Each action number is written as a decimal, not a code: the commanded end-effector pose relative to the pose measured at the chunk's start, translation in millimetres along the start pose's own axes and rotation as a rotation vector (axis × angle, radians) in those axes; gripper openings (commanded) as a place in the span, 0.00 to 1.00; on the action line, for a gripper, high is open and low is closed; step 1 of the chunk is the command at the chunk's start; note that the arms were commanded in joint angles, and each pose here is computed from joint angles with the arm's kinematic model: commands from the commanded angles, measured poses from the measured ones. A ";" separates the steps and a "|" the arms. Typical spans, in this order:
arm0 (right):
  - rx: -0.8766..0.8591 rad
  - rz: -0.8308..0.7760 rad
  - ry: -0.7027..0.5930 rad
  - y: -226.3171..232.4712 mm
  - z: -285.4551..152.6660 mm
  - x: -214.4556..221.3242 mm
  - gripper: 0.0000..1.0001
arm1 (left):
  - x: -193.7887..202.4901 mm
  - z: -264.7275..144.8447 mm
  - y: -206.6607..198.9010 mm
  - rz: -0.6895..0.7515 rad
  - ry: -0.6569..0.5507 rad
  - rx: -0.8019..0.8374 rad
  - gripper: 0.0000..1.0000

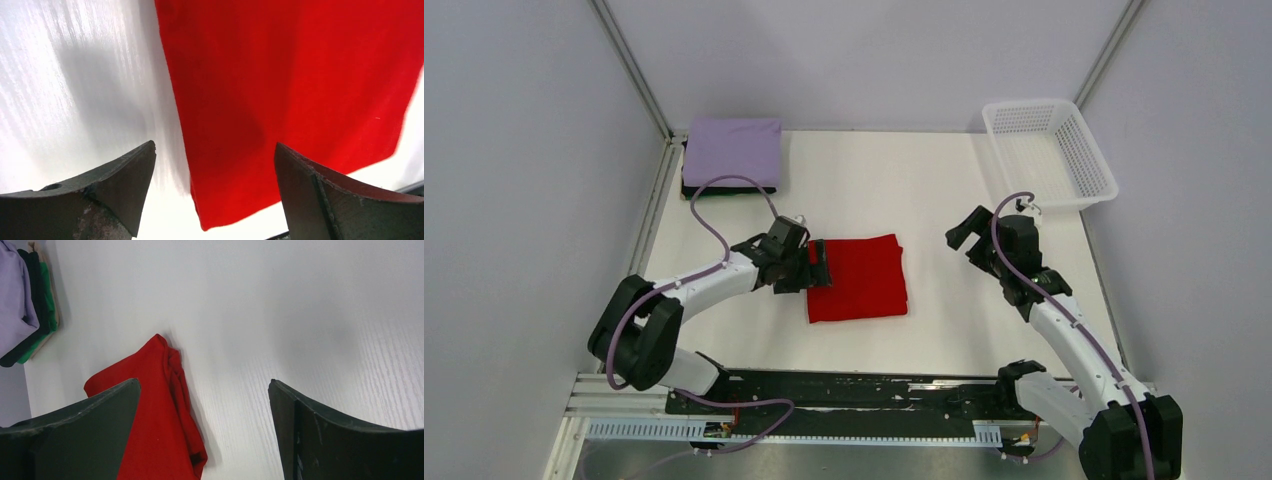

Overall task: Fold and stack the t-shirts
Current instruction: Put the neatly folded tshirt into the corner of the board with the left arm

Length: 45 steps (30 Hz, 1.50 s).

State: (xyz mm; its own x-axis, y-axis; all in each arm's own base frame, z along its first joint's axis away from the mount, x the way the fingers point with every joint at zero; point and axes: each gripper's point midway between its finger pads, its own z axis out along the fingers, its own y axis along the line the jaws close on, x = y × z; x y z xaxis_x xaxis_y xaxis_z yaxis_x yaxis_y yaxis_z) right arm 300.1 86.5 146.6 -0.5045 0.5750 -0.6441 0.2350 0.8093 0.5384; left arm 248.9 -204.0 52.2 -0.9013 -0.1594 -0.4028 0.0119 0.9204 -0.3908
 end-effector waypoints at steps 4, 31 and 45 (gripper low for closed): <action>0.009 -0.030 -0.015 -3.9 -1.3 -3.0 1.00 | 2.2 23.5 1.7 0.001 0.018 -0.072 0.87; 0.013 -0.062 -0.040 -8.6 1.4 -5.9 1.00 | -128.4 41.5 21.5 0.443 -0.225 -0.771 0.00; 0.106 -0.084 -0.081 -25.3 13.9 -12.8 1.00 | -281.4 5.2 13.6 0.643 -0.473 -0.898 0.00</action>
State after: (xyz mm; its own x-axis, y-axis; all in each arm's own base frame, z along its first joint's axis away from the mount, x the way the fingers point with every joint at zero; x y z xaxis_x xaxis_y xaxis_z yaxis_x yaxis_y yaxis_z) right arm 300.0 68.5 127.5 -0.5064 0.5210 -0.6871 0.2763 0.8529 0.4430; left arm 464.3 -164.6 102.7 -0.6854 0.4160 -0.5976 0.0120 0.8271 0.5619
